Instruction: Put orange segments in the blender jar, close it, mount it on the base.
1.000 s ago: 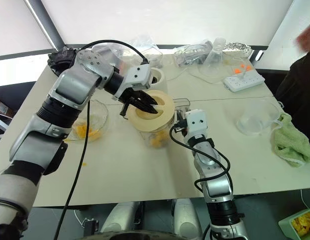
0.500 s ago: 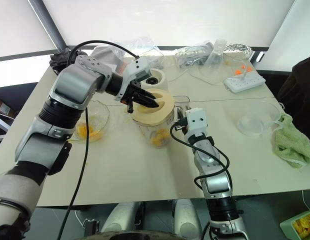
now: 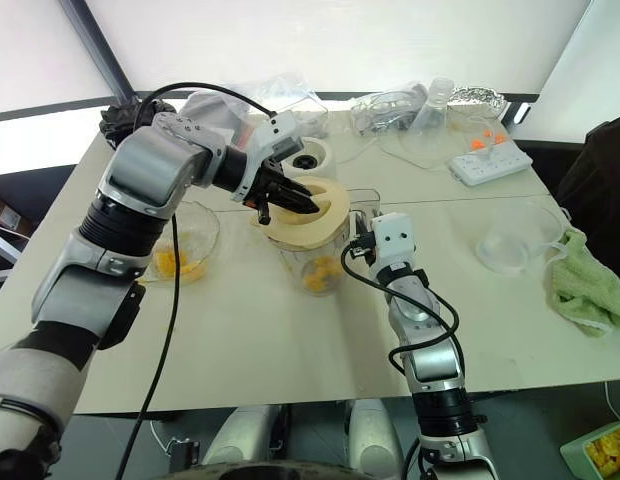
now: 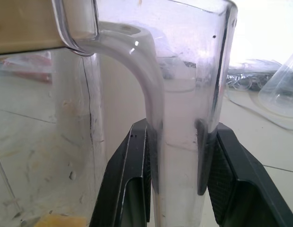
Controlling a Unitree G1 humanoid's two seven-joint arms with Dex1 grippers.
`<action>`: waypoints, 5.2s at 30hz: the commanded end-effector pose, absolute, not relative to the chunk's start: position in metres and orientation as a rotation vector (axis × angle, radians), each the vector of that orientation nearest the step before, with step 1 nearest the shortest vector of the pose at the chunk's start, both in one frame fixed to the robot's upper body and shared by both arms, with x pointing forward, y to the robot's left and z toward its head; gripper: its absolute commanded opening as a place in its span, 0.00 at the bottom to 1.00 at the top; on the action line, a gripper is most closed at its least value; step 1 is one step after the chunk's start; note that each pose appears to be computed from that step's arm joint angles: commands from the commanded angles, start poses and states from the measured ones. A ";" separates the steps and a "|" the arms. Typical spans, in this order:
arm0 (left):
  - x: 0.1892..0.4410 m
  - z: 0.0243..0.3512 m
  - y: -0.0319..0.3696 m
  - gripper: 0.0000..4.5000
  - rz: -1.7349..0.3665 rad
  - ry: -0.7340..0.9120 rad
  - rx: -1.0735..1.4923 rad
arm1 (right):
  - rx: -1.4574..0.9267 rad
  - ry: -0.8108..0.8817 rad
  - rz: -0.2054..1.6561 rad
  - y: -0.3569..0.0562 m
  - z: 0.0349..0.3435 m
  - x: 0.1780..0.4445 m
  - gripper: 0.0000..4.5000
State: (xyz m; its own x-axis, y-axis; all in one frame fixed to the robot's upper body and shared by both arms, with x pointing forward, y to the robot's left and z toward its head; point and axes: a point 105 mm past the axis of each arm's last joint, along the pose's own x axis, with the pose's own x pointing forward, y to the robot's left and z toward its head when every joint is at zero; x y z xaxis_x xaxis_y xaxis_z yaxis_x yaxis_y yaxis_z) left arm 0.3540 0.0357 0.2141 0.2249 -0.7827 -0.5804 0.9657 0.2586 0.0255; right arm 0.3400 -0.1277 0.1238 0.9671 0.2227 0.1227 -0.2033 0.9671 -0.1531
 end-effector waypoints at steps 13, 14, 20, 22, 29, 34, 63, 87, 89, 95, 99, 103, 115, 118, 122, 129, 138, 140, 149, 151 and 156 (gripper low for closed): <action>0.382 0.158 0.087 0.06 -0.918 0.628 0.502 | -0.147 -0.356 0.177 -0.139 0.173 0.327 0.21; 0.384 0.160 0.086 0.06 -0.927 0.575 0.533 | -0.150 -0.354 0.175 -0.140 0.172 0.327 0.21; 0.378 0.169 0.072 0.06 -1.032 0.482 0.425 | -0.157 -0.343 0.158 -0.145 0.170 0.324 0.21; 0.379 0.167 0.073 0.06 -1.012 0.501 0.421 | -0.158 -0.339 0.156 -0.146 0.169 0.323 0.21; 0.381 0.166 0.078 0.06 -0.983 0.500 0.467 | -0.158 -0.332 0.157 -0.146 0.167 0.322 0.21; 0.377 0.166 0.076 0.06 -1.004 0.509 0.459 | -0.155 -0.332 0.160 -0.145 0.167 0.323 0.21; 0.383 0.298 0.061 0.99 -0.983 0.002 -0.203 | -0.136 -0.304 0.167 -0.145 0.160 0.322 0.21; 0.274 0.223 0.154 0.99 -1.013 0.130 0.113 | -0.098 -0.365 0.172 -0.161 0.194 0.346 0.21; 0.279 0.219 0.156 0.99 -0.979 0.115 0.105 | -0.087 -0.378 0.153 -0.167 0.207 0.349 0.21; 0.284 0.202 0.148 0.99 -0.913 0.085 0.104 | -0.008 -0.405 0.073 -0.193 0.271 0.354 0.21; 0.287 0.195 0.142 0.99 -0.873 0.064 0.092 | 0.015 -0.415 0.089 -0.198 0.301 0.361 0.21; 0.294 0.191 0.144 0.99 -0.788 0.036 0.063 | 0.031 -0.474 0.128 -0.188 0.349 0.376 0.21; 0.288 0.181 0.140 0.99 -0.737 0.014 0.046 | 0.073 -0.511 0.321 -0.115 0.393 0.421 0.21; 0.287 0.181 0.141 0.99 -0.717 0.007 0.044 | 0.084 -0.489 0.346 -0.101 0.383 0.432 0.21; 0.286 0.182 0.143 0.99 -0.691 0.001 0.043 | 0.079 -0.474 0.344 -0.097 0.367 0.444 0.21; 0.281 0.181 0.146 0.99 -0.656 0.003 0.050 | 0.097 -0.410 0.314 -0.104 0.330 0.465 0.21; 0.277 0.179 0.145 0.99 -0.652 0.018 0.043 | 0.108 -0.386 0.292 -0.107 0.316 0.472 0.21; 0.276 0.179 0.144 0.99 -0.657 0.019 0.042 | 0.106 -0.383 0.295 -0.106 0.314 0.472 0.21; 0.277 0.177 0.141 0.99 -0.657 0.017 0.043 | 0.070 -0.369 0.290 -0.104 0.299 0.474 0.21; 0.277 0.177 0.141 0.99 -0.654 0.019 0.047 | 0.063 -0.361 0.280 -0.104 0.293 0.475 0.21; 0.277 0.176 0.140 0.99 -0.652 0.018 0.047 | 0.053 -0.316 0.274 -0.101 0.268 0.474 0.21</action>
